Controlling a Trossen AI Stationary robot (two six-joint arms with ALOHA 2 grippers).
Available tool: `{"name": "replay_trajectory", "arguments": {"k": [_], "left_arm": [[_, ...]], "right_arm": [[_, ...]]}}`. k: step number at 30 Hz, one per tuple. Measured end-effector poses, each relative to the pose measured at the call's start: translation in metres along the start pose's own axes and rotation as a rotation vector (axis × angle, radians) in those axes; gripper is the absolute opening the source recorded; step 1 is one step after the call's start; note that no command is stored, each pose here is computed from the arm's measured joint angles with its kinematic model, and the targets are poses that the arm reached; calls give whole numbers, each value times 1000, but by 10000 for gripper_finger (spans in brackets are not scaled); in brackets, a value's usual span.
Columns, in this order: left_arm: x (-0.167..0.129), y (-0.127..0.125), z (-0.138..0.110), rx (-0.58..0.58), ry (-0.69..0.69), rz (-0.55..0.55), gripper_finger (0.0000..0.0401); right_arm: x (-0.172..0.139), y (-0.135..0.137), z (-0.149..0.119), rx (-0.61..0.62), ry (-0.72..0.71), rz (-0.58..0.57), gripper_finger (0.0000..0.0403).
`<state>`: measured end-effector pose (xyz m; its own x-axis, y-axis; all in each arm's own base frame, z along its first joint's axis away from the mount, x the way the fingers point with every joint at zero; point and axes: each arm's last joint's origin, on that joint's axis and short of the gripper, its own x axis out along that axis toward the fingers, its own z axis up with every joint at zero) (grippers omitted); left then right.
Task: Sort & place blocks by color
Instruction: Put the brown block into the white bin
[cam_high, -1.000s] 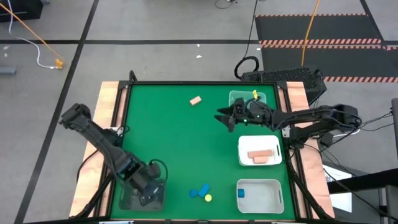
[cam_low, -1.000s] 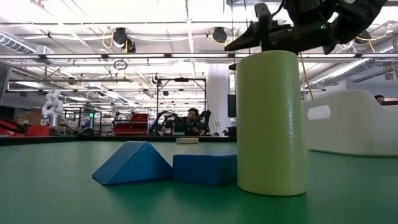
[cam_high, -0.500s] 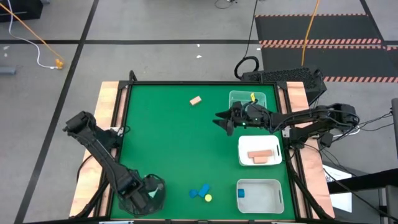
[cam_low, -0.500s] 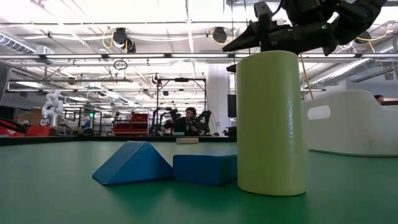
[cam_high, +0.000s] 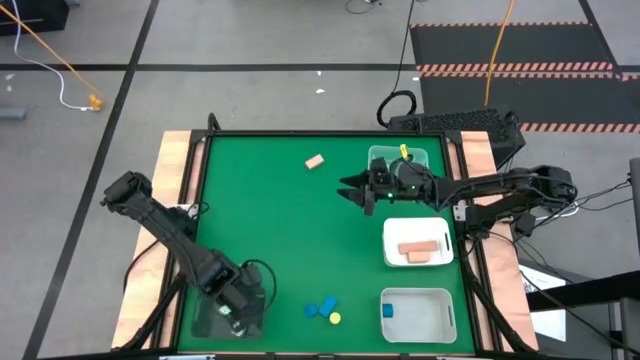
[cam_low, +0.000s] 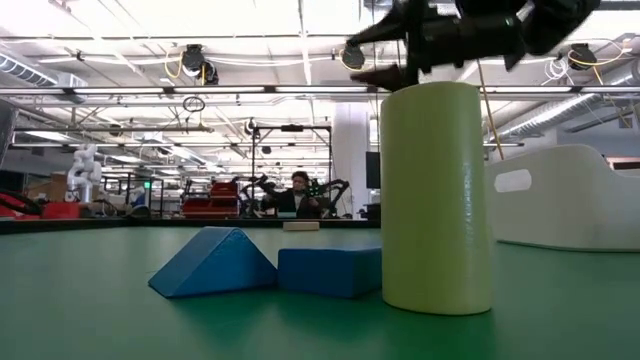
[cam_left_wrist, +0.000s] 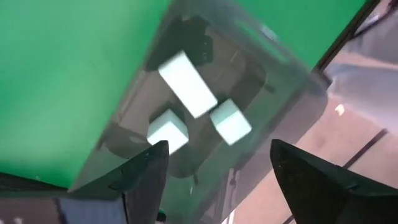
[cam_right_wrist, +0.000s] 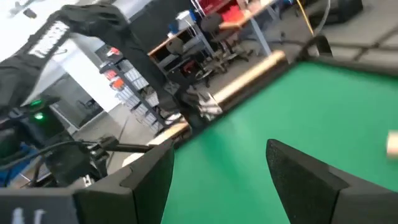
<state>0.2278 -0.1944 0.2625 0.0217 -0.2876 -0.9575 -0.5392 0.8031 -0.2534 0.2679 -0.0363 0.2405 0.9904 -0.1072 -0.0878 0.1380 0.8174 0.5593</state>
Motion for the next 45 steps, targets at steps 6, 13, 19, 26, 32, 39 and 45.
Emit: {"name": "replay_trajectory", "arguments": {"k": [6, 13, 19, 26, 32, 39, 45], "left_arm": [[-16, 16, 28, -15, -51, -4, 260], [-33, 42, 71, 11, -351, 143, 263], [-47, 72, 117, -87, -558, 280, 262], [-66, 122, 180, -176, -663, 289, 249], [-77, 162, 241, -216, -839, 147, 243], [-50, 208, 286, -271, -819, 221, 245], [-24, 233, 307, -274, -773, 268, 246]], "right_arm": [[12, 21, 29, -257, 65, -76, 247], [17, 12, 41, -466, 205, -282, 247], [13, 0, 35, -463, 314, -347, 247], [8, -5, 26, -483, 428, -380, 247], [6, -6, 24, -439, 450, -401, 247], [6, -7, 24, -420, 448, -405, 247], [6, -7, 24, -420, 450, -406, 247]]}}
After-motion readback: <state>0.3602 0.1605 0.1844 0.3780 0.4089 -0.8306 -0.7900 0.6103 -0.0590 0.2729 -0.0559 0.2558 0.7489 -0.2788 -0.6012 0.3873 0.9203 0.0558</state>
